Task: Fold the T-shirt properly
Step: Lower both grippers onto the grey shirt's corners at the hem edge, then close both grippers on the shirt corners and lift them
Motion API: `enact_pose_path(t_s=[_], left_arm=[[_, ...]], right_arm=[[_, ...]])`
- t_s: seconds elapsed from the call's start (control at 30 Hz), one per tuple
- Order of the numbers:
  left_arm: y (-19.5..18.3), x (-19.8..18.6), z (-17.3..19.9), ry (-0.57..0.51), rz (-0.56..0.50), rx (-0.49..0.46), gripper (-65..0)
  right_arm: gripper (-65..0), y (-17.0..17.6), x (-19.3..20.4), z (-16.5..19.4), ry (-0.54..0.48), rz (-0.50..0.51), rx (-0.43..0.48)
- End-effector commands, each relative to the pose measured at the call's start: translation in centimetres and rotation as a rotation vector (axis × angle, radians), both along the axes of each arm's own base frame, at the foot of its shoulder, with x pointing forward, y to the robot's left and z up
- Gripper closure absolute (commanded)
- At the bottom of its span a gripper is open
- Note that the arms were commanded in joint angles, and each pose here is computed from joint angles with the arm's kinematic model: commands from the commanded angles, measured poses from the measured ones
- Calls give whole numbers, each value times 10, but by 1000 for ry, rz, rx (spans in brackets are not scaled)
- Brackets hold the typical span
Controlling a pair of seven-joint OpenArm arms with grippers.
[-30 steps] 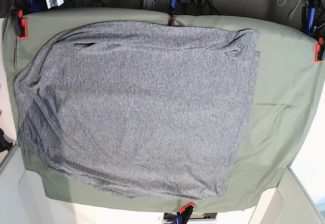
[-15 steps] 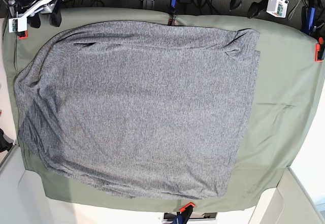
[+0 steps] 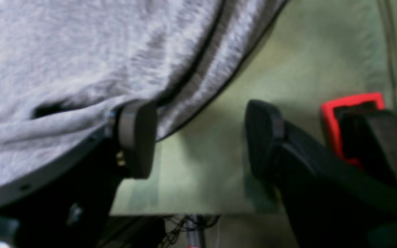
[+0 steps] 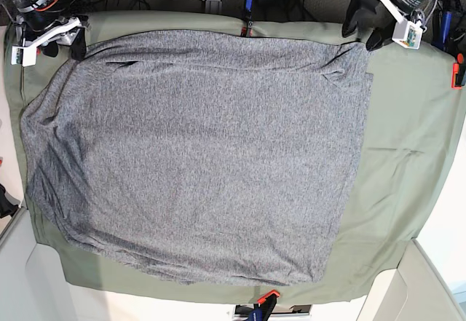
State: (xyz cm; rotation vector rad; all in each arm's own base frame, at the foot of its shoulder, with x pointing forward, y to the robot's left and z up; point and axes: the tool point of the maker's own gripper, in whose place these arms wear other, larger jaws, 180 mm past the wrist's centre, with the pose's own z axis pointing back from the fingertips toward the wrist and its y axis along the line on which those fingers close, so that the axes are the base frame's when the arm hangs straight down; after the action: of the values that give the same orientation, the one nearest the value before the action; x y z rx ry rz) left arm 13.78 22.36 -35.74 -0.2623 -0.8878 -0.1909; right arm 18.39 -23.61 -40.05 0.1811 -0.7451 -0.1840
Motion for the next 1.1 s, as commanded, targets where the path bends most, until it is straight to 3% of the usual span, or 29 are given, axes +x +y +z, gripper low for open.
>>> enact_pose_path(t_s=[0.0, 0.27, 0.47, 0.73, 1.0, 1.07], left_arm=[[5, 5, 4, -22, -6, -2, -406], [42, 26, -20, 3, 56, 10, -406], [53, 27, -36, 28, 126, -53, -406], [15, 23, -56, 99, 50, -124, -406], [4, 16, -69, 142, -9, -73, -403], [4, 16, -69, 141, -10, -74, -359]], right_arm=[[-403, -4, 5, 5, -25, -4, -4], [-403, -6, 15, -1, -29, -17, 5], [-403, -6, 17, 0, -33, -15, 5], [-403, -8, 14, -9, -11, -37, 11], [-402, -12, 17, -19, 6, -54, 23], [-399, -12, 17, -19, 5, -54, 23]])
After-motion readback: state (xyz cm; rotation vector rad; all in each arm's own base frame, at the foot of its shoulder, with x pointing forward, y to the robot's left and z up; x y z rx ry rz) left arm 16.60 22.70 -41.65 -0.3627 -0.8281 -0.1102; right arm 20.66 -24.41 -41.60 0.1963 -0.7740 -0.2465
